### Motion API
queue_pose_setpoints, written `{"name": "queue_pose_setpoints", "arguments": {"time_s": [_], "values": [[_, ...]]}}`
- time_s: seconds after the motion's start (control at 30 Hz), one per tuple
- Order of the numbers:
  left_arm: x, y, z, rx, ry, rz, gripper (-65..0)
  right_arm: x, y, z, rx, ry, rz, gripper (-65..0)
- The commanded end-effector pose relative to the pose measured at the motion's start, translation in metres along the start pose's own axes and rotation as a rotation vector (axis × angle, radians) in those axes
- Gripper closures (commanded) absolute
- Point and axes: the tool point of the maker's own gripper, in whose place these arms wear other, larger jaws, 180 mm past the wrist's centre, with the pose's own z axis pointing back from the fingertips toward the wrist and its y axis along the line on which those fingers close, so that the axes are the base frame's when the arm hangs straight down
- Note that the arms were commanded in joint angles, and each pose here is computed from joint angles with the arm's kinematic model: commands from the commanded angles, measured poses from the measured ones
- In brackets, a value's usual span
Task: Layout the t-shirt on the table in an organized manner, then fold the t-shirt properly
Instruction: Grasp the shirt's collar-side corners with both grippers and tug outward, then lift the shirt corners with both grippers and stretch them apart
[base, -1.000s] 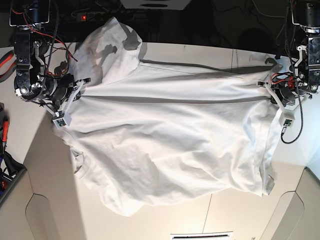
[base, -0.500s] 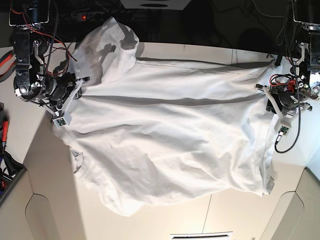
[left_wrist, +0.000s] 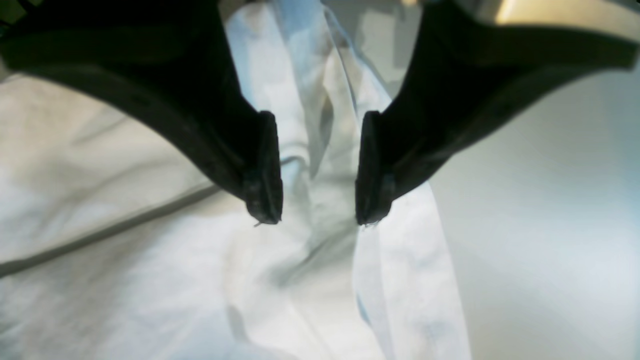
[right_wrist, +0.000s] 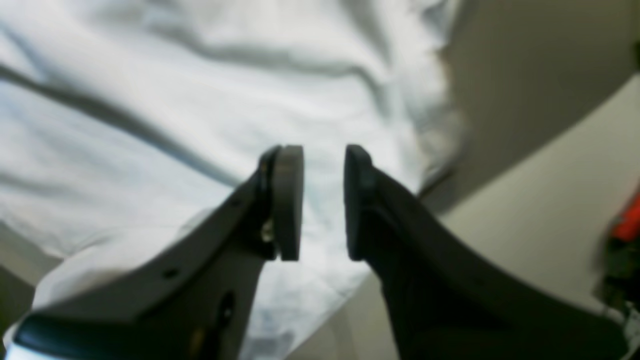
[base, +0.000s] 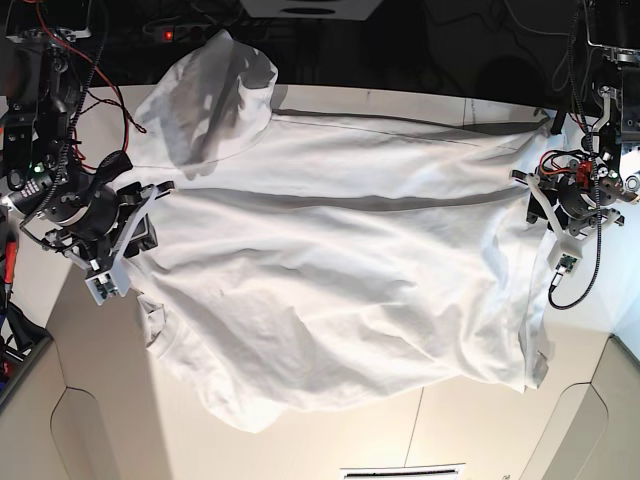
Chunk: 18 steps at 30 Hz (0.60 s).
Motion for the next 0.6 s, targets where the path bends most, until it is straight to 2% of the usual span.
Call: {"name": "queue_pose_setpoints", "arguments": {"time_s": [0.0, 0.17, 0.3, 0.43, 0.57], "values": [[0.015, 0.01, 0.005, 0.022, -0.039, -0.014, -28.0, 0.009, -0.01, 0.006, -0.026, -0.03, 0.001, -15.0], [0.015, 0.032, 0.01, 0.086, -0.035, -0.045, -28.0, -0.013, -0.038, 0.016, -0.09, 0.007, -0.05, -15.0], [0.016, 0.063, 0.023, 0.14, -0.051, -0.007, -28.0, -0.034, -0.073, 0.038, -0.133, 0.001, -0.118, -15.0], [0.006, 0.07, 0.034, 0.089, -0.073, 0.068, -27.9, -0.051, -0.087, 0.062, -0.082, -0.031, -0.143, -15.0], [0.004, 0.068, 0.045, 0.006, -0.116, 0.145, -27.9, -0.077, -0.099, 0.077, -0.092, 0.052, -0.077, -15.0]]}}
